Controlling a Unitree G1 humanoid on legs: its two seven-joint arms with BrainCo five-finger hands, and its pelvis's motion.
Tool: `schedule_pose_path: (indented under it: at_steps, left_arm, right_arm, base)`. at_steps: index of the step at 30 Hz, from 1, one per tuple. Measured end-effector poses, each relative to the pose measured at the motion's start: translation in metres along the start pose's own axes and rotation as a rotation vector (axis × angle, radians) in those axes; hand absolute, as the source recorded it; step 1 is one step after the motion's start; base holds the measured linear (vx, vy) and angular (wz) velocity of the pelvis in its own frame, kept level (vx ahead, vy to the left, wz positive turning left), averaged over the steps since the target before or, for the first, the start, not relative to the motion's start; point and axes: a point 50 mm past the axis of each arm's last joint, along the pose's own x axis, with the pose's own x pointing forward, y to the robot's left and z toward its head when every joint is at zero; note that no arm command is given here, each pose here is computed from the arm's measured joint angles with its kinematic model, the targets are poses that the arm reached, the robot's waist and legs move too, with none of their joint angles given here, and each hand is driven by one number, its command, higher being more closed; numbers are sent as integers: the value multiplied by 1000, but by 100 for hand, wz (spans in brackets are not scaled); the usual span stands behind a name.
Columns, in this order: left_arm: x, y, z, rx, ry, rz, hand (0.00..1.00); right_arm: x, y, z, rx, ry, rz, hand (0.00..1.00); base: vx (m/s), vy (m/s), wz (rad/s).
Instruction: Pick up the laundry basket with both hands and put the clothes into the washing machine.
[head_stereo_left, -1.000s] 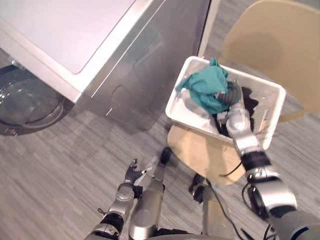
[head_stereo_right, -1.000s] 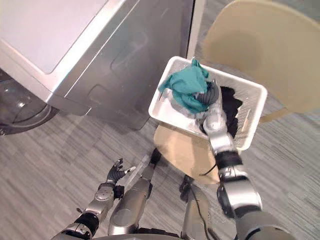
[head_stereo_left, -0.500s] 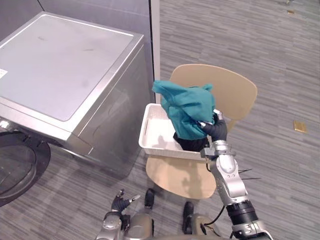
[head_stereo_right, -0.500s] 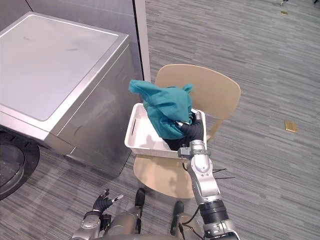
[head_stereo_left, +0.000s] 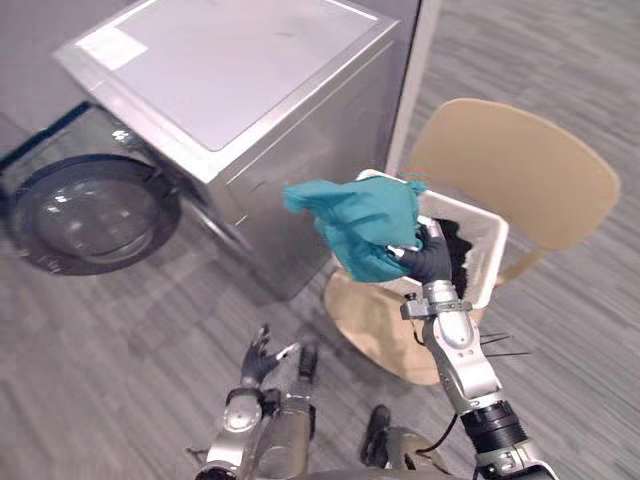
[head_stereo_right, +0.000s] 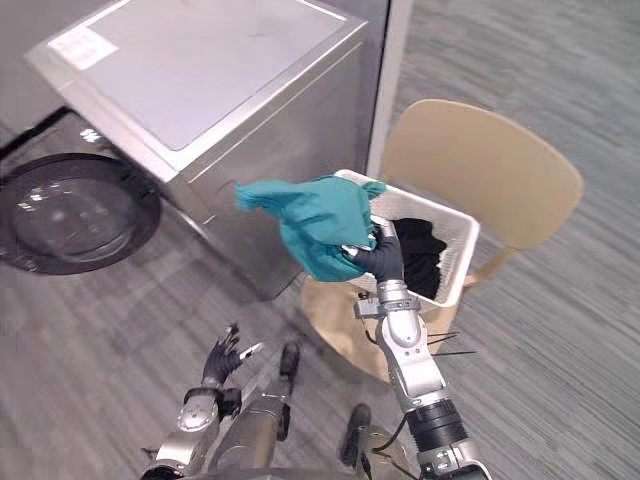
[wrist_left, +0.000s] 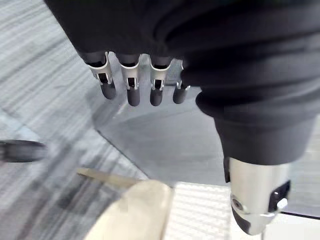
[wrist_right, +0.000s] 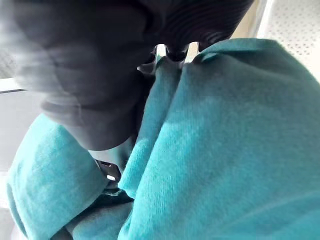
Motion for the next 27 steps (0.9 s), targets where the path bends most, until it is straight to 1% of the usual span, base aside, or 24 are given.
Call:
schedule_pose_path:
  at_steps: [4, 5, 8, 11, 12, 13, 17, 18, 23, 24, 27]
  left_arm:
    - [5, -9, 47, -27, -227, -41, 0]
    - [8, -14, 63, -18, -293, -65, 0]
    - [9, -15, 85, 14, -390, -83, 0]
    - [5, -17, 98, 24, -453, -99, 0]
    - [5, -17, 101, 23, -470, -94, 0]
    - [5, -19, 103, 26, -480, -103, 0]
    - [6, -39, 111, 53, -514, -185, 0]
    - [6, -40, 112, 50, -517, -185, 100]
    - [9, -42, 117, 88, -539, -188, 100]
    - [10, -42, 116, 91, -534, -186, 100]
    - [11, -40, 114, 99, -526, -163, 100]
  right_arm:
    - [-1, -5, 0, -78, 0, 16, 100]
    - [-1, -4, -1, -94, 1, 23, 100]
    - [-2, 3, -4, -111, 14, 61, 100]
    - [3, 23, -14, -124, 53, 152, 100]
    - [3, 31, -16, -123, 63, 199, 100]
    - [2, 47, -18, -114, 70, 271, 100]
    - [-6, 72, -29, -101, 121, 401, 100]
    - [-7, 75, -31, -93, 133, 410, 100]
    - [-11, 78, -35, -61, 164, 451, 100]
    - [-13, 79, -36, -64, 172, 469, 0]
    - [-19, 81, -40, -73, 190, 520, 0]
  base:
    - [10, 66, 44]
    - [-16, 101, 43]
    - [-17, 119, 31]
    - [-38, 86, 9]
    - [-103, 68, -8]
    - [-88, 50, -10]
    - [-108, 15, -7]
    - [-89, 2, -7]
    - [-55, -21, -6]
    - [4, -37, -10]
    - [17, -34, -8]
